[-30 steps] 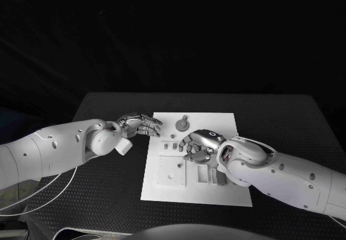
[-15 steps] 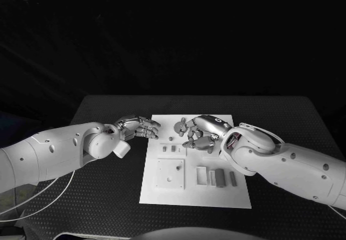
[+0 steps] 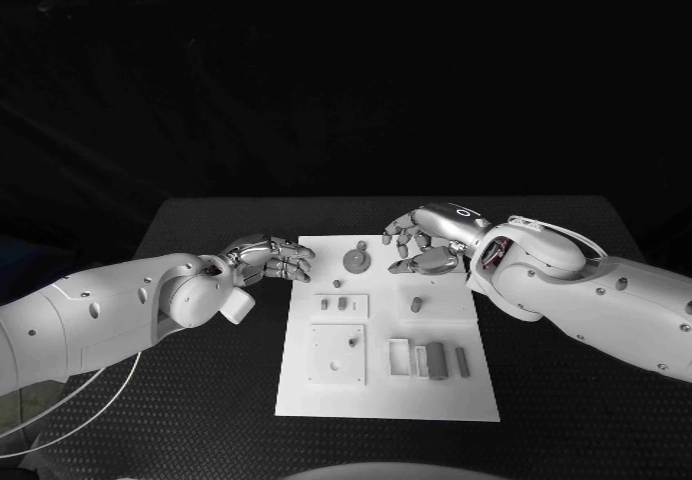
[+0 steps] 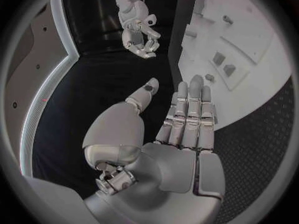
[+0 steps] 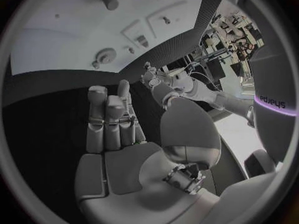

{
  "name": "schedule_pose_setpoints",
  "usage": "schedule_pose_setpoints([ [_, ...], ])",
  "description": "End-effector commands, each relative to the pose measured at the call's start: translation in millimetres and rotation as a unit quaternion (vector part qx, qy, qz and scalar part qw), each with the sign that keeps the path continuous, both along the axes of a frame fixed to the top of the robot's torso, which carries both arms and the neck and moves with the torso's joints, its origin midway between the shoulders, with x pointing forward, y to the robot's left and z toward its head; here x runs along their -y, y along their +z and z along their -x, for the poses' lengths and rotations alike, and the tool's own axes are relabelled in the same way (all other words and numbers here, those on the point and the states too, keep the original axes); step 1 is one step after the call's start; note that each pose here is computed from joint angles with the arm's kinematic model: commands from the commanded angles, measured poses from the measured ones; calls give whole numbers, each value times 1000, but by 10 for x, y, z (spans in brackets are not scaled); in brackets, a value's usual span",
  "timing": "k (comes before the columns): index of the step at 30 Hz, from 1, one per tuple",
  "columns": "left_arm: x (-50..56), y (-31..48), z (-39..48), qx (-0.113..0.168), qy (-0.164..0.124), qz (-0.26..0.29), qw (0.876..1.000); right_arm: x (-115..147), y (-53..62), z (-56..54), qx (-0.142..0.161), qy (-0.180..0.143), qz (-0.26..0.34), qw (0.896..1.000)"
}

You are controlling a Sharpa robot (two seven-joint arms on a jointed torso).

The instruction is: Assemble the parts on the task board

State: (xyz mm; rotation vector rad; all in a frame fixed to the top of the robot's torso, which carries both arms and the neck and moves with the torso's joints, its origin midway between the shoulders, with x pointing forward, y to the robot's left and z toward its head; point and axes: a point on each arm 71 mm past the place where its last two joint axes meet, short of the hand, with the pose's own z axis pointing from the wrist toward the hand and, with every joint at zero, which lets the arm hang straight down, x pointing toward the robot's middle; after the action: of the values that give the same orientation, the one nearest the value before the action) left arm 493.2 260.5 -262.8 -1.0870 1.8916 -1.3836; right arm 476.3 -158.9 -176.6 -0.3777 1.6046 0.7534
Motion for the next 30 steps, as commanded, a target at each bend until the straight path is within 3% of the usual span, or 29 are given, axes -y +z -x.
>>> schedule_pose_setpoints([
  [1, -7, 25, -6, 15, 2, 0, 1000, 56, -84, 28, -5, 21, 72, 997],
  [4, -17, 23, -8, 8, 5, 8, 1000, 117, -145, 46, -17, 14, 113, 993],
  [5, -28, 19, -15, -1, 16, 21, 1000, 154, -204, 50, -29, 7, 151, 988],
  [8, -59, 16, -26, 0, 21, 17, 1000, 206, -319, 96, -32, 9, 181, 983],
  [14, -56, 15, -31, 0, 20, 18, 1000, 180, -348, 130, -28, 16, 193, 981],
  [23, -41, 10, -38, 0, 17, 18, 1000, 178, -575, 191, -30, 24, 226, 973],
  [30, -40, 9, -41, 0, 16, 18, 1000, 136, -600, 185, -15, 24, 220, 975],
])
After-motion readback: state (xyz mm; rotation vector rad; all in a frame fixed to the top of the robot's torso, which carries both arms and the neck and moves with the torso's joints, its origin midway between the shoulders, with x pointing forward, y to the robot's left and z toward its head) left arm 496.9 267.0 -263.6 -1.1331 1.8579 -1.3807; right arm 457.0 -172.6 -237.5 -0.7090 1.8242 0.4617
